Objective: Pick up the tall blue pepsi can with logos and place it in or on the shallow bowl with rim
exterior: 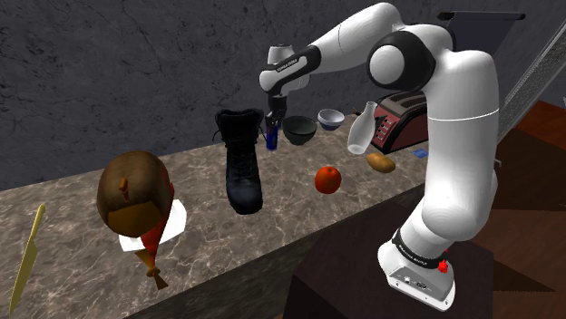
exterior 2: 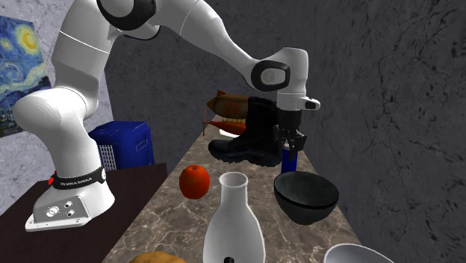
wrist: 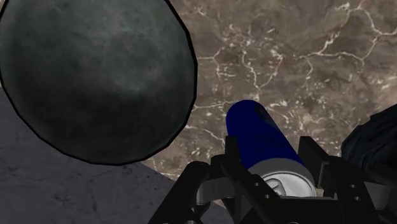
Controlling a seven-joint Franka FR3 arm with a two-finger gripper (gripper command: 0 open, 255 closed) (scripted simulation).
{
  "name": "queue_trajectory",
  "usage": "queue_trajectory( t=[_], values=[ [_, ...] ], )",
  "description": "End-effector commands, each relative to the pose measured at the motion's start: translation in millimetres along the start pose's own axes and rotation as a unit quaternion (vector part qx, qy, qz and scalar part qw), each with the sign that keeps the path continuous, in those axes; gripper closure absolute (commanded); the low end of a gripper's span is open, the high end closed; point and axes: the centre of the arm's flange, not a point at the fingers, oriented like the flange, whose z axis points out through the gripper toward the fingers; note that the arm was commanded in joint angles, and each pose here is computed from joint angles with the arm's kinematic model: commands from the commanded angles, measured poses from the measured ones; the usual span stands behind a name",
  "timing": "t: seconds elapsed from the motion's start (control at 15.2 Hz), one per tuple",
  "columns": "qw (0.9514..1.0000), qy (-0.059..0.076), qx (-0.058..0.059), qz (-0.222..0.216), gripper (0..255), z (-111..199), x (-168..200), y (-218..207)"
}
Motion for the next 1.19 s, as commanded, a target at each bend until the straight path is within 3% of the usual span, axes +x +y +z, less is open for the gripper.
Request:
queue_trajectory(
  t=[0.0, 1.12],
  values=[
    [1.0, 0.0, 0.0, 0.0, 255, -10, 0, 0],
    [1.0, 0.0, 0.0, 0.0, 255, -100, 1, 1]
  ],
)
